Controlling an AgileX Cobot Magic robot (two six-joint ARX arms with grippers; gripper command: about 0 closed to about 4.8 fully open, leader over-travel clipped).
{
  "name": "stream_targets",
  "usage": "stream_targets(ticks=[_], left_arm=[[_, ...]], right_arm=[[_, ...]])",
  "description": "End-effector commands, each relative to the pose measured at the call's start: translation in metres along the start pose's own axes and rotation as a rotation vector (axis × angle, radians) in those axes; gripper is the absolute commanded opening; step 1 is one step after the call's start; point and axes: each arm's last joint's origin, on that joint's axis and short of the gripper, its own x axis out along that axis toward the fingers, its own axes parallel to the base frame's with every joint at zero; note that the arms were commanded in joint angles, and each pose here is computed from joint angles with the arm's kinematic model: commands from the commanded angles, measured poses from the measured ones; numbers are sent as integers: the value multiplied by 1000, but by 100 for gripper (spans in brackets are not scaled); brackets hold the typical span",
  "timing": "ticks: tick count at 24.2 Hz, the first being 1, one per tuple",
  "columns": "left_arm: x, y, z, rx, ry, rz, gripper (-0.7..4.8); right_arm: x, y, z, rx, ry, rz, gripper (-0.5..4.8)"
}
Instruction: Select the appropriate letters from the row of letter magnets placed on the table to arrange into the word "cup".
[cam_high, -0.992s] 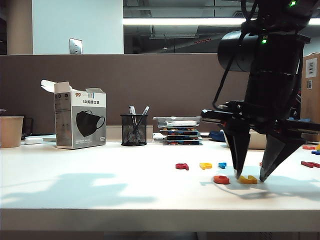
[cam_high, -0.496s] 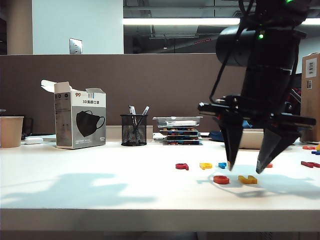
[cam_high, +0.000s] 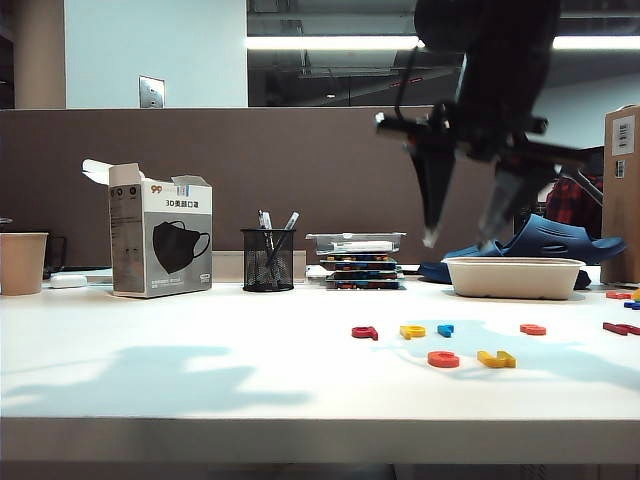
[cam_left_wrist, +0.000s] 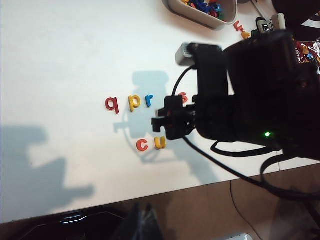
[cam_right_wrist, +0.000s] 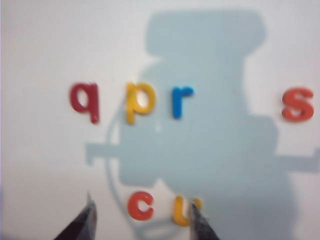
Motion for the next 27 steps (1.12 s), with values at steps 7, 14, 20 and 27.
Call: stream_targets(ticks=[7, 14, 20, 27], left_arm=[[-2, 0, 1, -3, -8, -3, -5], [-2, 0, 1, -3, -8, -4, -5], [-2, 0, 1, -3, -8, -4, -5], [-2, 0, 1, -3, -8, -4, -5]], right_arm=[[4, 14, 29, -10, 41, 3, 235], [38, 16, 37, -7, 92, -17, 235], [57, 27, 38, -54, 80, 6, 235], [77, 29, 35, -60, 113, -21, 234]])
